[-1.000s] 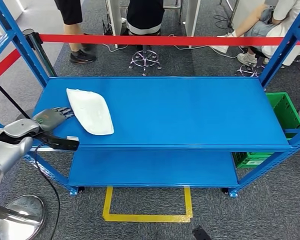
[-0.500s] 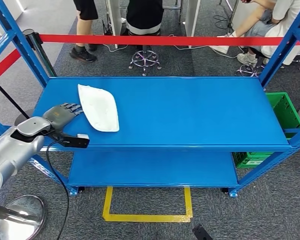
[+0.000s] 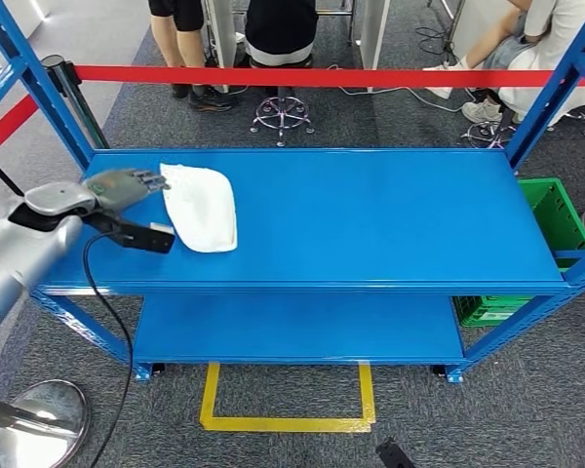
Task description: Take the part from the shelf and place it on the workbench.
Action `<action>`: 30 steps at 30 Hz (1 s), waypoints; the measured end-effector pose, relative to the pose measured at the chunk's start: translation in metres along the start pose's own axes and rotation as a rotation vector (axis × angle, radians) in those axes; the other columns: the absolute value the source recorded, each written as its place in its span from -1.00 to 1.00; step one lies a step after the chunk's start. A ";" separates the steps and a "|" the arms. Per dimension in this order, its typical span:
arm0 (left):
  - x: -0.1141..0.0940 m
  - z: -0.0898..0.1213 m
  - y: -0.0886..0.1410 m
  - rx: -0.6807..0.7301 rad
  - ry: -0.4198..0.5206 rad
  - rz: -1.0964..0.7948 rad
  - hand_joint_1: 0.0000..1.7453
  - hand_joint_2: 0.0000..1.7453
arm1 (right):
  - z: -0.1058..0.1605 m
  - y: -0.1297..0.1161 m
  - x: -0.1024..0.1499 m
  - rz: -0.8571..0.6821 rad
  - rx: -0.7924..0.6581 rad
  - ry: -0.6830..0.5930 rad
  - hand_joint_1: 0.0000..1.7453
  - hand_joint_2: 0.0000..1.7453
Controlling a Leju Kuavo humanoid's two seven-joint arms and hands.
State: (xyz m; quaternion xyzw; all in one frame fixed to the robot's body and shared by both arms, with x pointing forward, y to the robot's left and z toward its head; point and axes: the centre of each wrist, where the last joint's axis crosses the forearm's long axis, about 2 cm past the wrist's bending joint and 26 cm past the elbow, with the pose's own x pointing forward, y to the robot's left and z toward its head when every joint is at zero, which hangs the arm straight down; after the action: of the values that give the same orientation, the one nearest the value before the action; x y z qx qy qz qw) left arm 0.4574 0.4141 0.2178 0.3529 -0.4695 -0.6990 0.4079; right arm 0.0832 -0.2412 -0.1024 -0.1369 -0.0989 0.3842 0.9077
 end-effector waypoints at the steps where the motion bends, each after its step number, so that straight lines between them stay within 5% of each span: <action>1: 0.000 -0.001 0.006 0.010 -0.004 -0.002 -1.00 1.00 | 0.000 0.000 0.000 -0.001 0.000 0.001 -1.00 1.00; 9: 0.010 -0.007 0.061 0.107 -0.042 -0.058 -1.00 1.00 | 0.000 0.003 -0.005 -0.003 -0.001 0.005 -1.00 1.00; 14: 0.020 -0.011 0.069 0.137 -0.075 -0.090 -1.00 1.00 | 0.000 0.003 -0.005 0.000 -0.002 0.003 -1.00 1.00; 30: 0.057 -0.031 0.014 0.046 -0.161 -0.090 -1.00 1.00 | 0.000 -0.001 0.000 0.007 -0.006 0.002 -1.00 1.00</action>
State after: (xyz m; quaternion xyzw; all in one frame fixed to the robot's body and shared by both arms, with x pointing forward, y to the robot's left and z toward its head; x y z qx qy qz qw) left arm 0.4641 0.3485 0.2146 0.3256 -0.5003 -0.7318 0.3289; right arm 0.0837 -0.2424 -0.1024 -0.1406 -0.0986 0.3869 0.9060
